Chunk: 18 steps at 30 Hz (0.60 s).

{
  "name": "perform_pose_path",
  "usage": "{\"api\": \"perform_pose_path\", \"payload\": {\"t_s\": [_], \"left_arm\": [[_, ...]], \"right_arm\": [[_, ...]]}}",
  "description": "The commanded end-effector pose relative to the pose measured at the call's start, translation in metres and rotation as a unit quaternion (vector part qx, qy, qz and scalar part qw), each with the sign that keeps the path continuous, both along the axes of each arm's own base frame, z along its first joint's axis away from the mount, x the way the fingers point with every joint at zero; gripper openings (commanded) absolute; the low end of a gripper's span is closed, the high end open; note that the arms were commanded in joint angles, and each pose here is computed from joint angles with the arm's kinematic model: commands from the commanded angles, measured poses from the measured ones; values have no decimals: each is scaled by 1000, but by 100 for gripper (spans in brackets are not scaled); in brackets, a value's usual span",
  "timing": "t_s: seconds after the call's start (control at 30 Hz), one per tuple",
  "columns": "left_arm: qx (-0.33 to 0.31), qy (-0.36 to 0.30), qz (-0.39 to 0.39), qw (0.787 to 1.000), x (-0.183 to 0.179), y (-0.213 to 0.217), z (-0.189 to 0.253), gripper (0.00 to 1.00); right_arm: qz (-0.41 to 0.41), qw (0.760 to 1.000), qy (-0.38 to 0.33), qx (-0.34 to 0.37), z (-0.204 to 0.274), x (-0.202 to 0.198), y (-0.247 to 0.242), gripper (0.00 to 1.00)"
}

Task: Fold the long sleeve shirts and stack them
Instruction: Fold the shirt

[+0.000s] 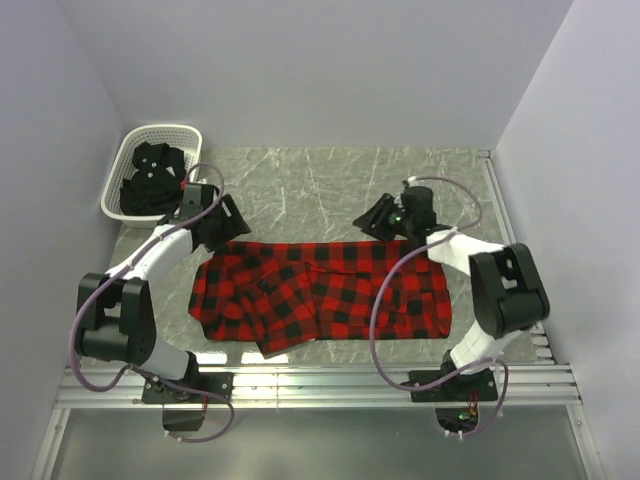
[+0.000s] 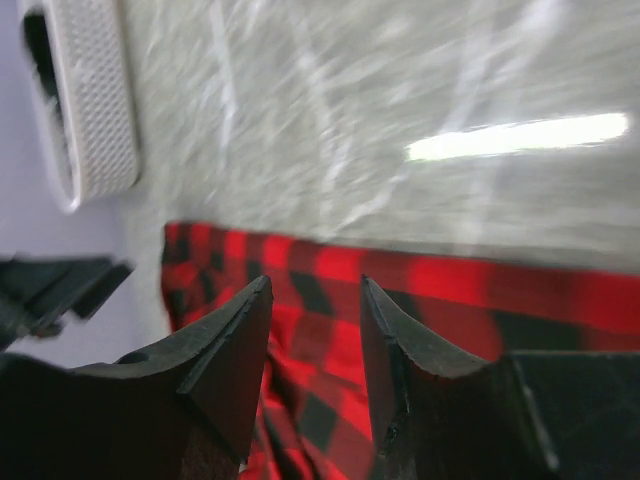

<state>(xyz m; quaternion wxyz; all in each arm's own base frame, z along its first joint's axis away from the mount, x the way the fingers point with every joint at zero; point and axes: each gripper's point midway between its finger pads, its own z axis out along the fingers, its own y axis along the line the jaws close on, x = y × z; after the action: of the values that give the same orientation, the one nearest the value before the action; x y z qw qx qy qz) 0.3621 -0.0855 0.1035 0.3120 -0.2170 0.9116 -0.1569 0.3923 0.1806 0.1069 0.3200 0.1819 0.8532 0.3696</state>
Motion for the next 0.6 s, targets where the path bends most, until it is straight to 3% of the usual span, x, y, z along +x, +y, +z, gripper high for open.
{"api": "perform_pose_path", "payload": {"t_s": [0.0, 0.13, 0.27, 0.57], "left_arm": [[-38, -14, -11, 999, 16, -20, 0, 76], [-46, 31, 7, 998, 16, -19, -34, 74], [-55, 65, 31, 996, 8, -14, -61, 74], [-74, 115, 55, 989, -5, -11, -93, 73]], "right_arm": [[35, 996, -29, 82, 12, 10, 42, 48], [34, 995, 1, 93, -22, 8, 53, 48], [7, 997, 25, 69, -50, 4, 33, 48], [-151, 986, 51, 49, -70, 1, -97, 45]]}}
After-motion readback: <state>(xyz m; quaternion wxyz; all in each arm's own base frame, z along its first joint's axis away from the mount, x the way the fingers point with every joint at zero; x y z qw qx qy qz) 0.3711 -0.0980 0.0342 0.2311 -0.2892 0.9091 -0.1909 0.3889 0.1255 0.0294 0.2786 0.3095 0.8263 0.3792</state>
